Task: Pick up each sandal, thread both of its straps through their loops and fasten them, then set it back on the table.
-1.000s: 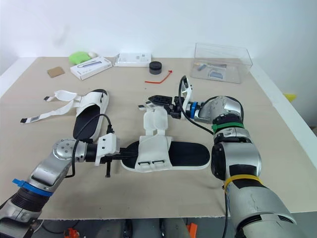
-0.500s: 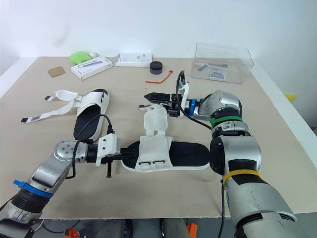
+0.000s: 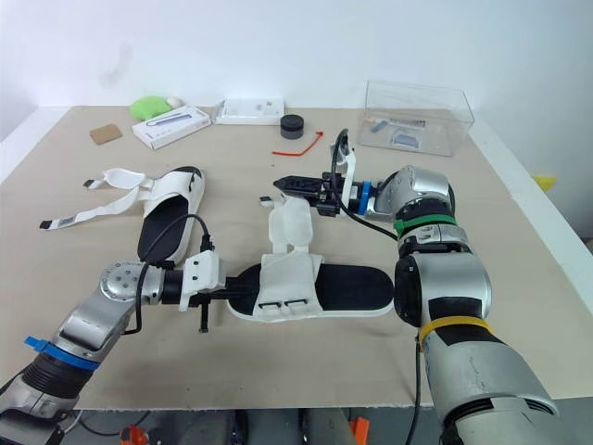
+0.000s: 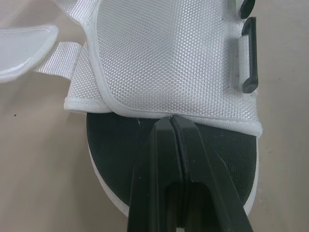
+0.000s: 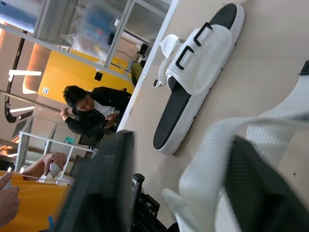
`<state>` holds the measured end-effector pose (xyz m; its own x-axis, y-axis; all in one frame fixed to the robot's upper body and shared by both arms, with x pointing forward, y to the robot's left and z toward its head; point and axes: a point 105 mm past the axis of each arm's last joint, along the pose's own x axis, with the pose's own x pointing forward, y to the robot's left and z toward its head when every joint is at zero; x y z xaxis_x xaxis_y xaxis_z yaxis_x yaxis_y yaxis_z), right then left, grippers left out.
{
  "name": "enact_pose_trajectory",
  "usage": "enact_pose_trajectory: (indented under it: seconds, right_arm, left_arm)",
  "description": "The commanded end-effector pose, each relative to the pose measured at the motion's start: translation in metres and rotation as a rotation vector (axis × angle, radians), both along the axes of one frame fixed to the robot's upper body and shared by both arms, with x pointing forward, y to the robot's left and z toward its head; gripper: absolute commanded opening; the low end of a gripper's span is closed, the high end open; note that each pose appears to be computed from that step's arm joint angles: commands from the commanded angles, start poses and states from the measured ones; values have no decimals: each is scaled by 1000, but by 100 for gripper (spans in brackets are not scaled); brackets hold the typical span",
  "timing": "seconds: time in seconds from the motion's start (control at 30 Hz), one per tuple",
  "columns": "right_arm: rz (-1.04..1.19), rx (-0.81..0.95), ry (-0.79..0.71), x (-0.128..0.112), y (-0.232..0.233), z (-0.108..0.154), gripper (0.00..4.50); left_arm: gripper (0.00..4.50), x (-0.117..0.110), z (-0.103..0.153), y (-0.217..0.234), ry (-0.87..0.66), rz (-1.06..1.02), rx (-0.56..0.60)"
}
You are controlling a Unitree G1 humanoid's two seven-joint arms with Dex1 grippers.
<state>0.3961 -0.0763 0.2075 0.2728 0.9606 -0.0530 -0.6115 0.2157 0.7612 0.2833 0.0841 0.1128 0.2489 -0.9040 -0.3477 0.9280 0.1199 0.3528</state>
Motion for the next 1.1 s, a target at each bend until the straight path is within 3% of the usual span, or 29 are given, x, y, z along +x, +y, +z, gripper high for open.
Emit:
enact_pose_trajectory:
  seconds: [0.03, 0.07, 0.1, 0.13, 0.3, 0.47, 0.63, 0.8, 0.93, 1.1]
  right_arm:
    - [29, 24, -140, 0, -2, 27, 81]
    - [32, 25, -162, 0, -2, 28, 81]
    - [33, 16, -203, 0, -3, 29, 26]
    - [35, 6, -230, 0, -3, 29, 4]
    - [90, -196, -650, -9, -6, 22, 4]
    - [169, -301, -1084, -40, -1, 20, 4]
    - [224, -419, -1682, -70, 5, 16, 4]
    - [532, -496, -2378, -110, 3, -12, 4]
    - [628, -450, -2640, -119, -2, -21, 4]
    - [639, -461, -2700, -115, -3, -16, 4]
  left_arm:
    - [0, -5, -4, -2, 2, -17, 13]
    - [0, -5, -4, -2, 2, -17, 13]
    - [0, -5, -4, -2, 2, -17, 14]
    - [0, -6, -4, -2, 2, -17, 14]
    - [0, -7, -5, -2, 2, -20, 15]
    - [0, -7, -6, -1, 3, -22, 18]
    - [0, -6, -8, -2, 9, -30, 22]
    - [0, -3, -6, -4, 9, -42, 22]
    - [0, -3, -6, -6, 11, -53, 22]
    - [0, -1, -6, -7, 15, -61, 21]
